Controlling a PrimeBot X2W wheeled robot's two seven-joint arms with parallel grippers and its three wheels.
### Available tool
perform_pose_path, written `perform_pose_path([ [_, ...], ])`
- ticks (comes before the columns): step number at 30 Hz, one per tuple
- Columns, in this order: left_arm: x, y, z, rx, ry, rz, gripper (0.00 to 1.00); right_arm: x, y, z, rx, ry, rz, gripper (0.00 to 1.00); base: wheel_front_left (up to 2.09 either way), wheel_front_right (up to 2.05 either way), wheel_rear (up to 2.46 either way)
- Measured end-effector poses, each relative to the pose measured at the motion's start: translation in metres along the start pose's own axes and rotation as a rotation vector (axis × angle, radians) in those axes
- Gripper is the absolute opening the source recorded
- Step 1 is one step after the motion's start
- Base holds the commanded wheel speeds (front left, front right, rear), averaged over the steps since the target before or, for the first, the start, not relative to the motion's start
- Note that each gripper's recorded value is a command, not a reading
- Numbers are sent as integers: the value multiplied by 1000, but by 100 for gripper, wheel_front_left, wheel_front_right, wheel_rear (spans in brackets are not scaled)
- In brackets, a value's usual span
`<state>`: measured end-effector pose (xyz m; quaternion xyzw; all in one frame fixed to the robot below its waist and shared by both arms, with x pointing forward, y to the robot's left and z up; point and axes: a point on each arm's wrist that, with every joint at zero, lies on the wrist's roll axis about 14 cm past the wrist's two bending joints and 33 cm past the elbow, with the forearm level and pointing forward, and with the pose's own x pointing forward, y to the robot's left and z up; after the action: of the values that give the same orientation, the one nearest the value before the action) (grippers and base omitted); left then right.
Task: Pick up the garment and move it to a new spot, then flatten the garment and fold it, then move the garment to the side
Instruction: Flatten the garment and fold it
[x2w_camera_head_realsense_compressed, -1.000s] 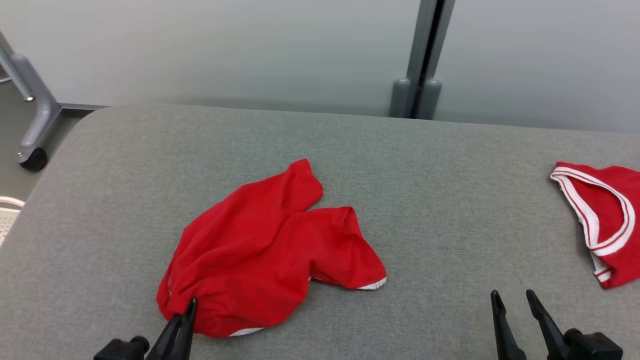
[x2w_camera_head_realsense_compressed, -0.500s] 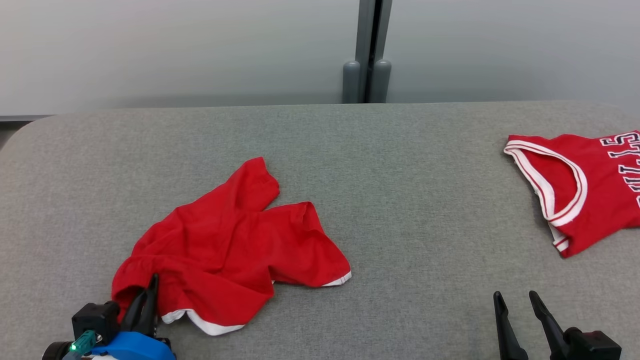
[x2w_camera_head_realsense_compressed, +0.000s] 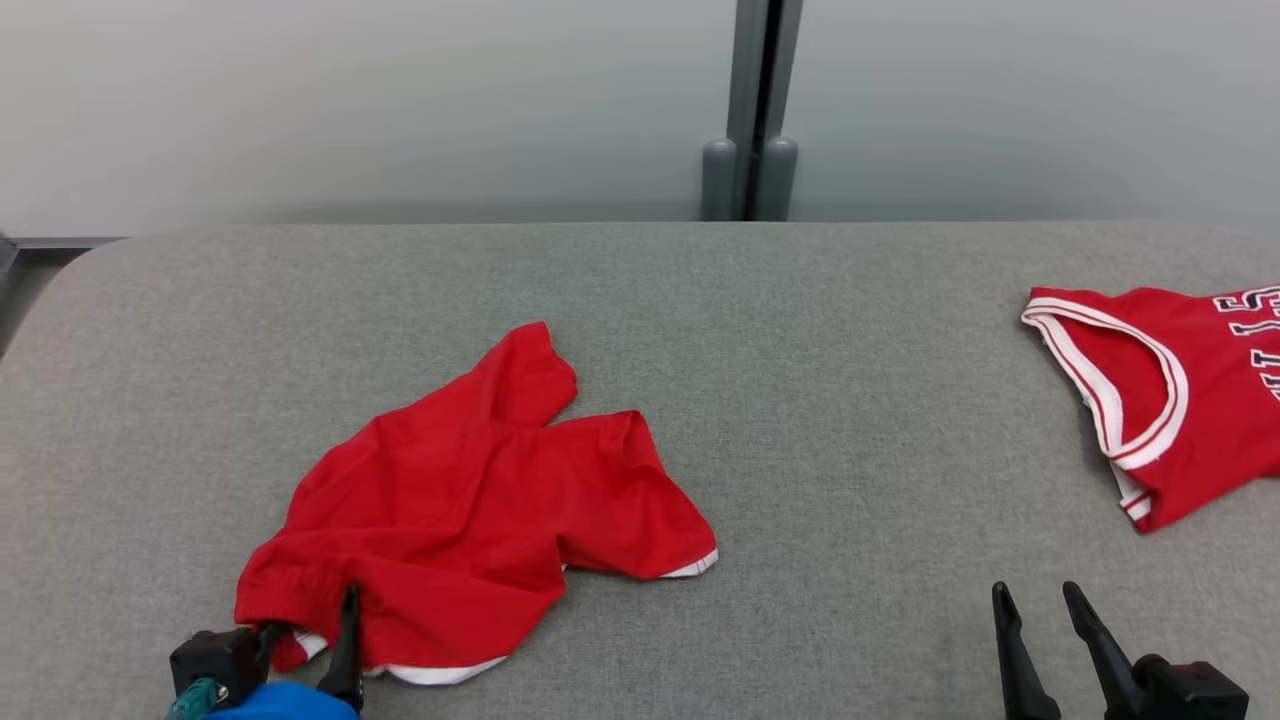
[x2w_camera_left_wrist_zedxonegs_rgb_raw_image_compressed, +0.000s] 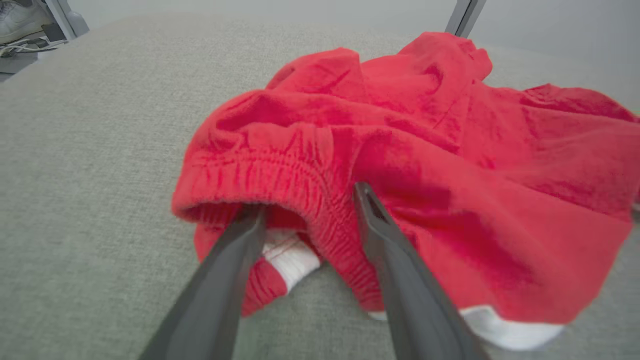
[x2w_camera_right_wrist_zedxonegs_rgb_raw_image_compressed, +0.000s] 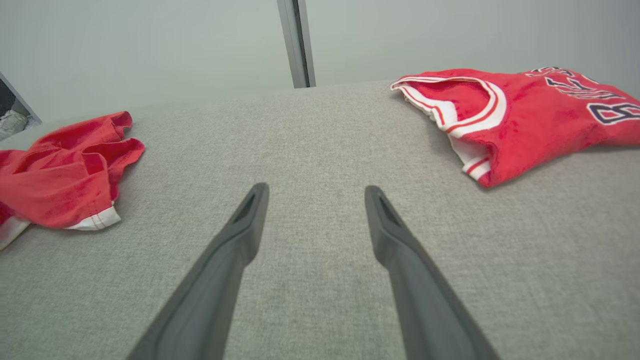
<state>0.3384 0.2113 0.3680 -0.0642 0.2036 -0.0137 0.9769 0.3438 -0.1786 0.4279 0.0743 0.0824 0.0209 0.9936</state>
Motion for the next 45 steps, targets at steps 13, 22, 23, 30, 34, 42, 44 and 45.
perform_pose_path([
  [13,-52,17,22,-77,-171,107,100,9,22,5,-2,-12,73,100,0,0,0],
  [22,-65,4,91,24,-402,94,100,11,32,6,-3,-16,102,100,0,0,0],
  [23,-63,-1,96,37,-415,80,100,10,32,6,-3,-16,102,100,0,0,0],
  [30,-49,-30,121,64,-478,1,100,4,24,9,1,-29,76,100,0,0,0],
  [34,-41,-40,125,74,-482,-29,100,-1,19,10,3,-35,60,100,0,0,0],
  [42,-33,-44,120,83,-459,-37,100,-5,21,8,4,-28,63,100,0,0,0],
  [44,-33,-41,119,82,-455,-29,100,-3,29,5,-4,-19,89,100,0,0,0],
  [45,-33,-41,119,85,-453,-27,100,-1,35,5,-6,-19,107,100,0,0,0],
])
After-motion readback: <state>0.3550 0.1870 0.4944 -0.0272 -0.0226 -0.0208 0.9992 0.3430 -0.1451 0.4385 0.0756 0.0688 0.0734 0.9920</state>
